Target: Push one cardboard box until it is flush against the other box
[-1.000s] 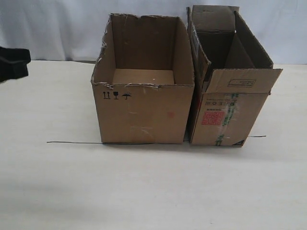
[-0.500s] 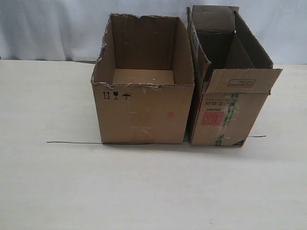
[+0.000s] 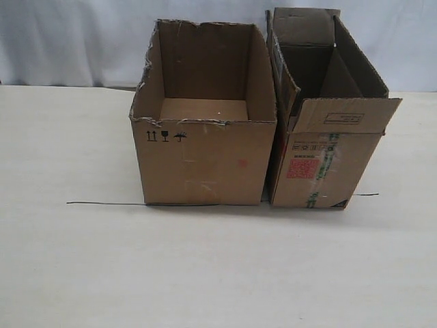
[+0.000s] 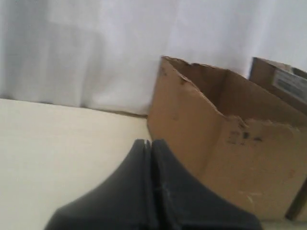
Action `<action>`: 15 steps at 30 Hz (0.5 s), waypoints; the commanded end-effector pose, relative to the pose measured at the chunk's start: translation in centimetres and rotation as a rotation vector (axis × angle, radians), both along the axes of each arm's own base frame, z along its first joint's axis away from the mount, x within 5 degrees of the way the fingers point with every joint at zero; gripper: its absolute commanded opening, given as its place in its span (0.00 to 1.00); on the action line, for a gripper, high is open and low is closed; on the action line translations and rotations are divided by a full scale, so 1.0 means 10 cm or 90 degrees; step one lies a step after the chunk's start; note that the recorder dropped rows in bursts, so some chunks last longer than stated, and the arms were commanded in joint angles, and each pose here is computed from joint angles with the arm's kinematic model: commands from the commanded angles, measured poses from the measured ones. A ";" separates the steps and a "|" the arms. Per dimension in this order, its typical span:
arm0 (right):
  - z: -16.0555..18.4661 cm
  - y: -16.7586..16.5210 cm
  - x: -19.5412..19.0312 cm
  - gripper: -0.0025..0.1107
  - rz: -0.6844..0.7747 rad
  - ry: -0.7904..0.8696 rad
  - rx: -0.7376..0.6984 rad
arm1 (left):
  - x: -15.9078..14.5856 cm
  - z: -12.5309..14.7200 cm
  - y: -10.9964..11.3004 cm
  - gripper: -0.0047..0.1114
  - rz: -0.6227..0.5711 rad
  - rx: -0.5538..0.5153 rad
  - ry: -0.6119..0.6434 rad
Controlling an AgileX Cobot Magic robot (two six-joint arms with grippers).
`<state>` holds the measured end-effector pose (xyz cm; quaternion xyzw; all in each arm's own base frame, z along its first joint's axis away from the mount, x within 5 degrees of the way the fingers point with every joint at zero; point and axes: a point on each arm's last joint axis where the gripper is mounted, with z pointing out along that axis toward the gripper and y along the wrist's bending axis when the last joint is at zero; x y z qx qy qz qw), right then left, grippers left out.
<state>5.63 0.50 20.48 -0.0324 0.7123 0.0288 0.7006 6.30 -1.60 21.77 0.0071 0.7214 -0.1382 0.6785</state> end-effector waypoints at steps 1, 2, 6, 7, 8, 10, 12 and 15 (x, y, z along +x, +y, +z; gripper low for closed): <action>-0.01 0.00 0.00 0.07 0.001 0.002 0.003 | 0.02 -0.02 0.09 0.04 0.064 -0.021 -0.057; -0.01 0.00 0.00 0.07 0.001 0.002 0.003 | 0.02 -0.01 0.09 0.04 0.065 -0.018 -0.078; -0.01 0.00 0.00 0.07 0.001 0.002 0.003 | 0.01 0.00 0.07 0.04 0.049 0.010 -0.096; -0.01 0.00 0.00 0.07 0.001 0.002 0.003 | 0.01 0.00 0.06 0.04 0.043 0.030 -0.098; -0.01 0.00 0.00 0.07 0.001 0.002 0.003 | 0.01 0.00 0.06 0.04 0.042 0.030 -0.095; -0.01 0.00 0.00 0.07 0.001 0.002 0.003 | 0.01 -0.01 0.06 0.04 0.043 0.030 -0.088; -0.01 0.00 0.00 0.07 0.001 0.002 0.003 | 0.01 -0.01 0.06 0.04 0.042 0.037 -0.088; -0.01 0.00 0.00 0.07 0.001 0.002 0.003 | 0.02 -0.05 0.06 0.04 0.044 0.059 -0.065</action>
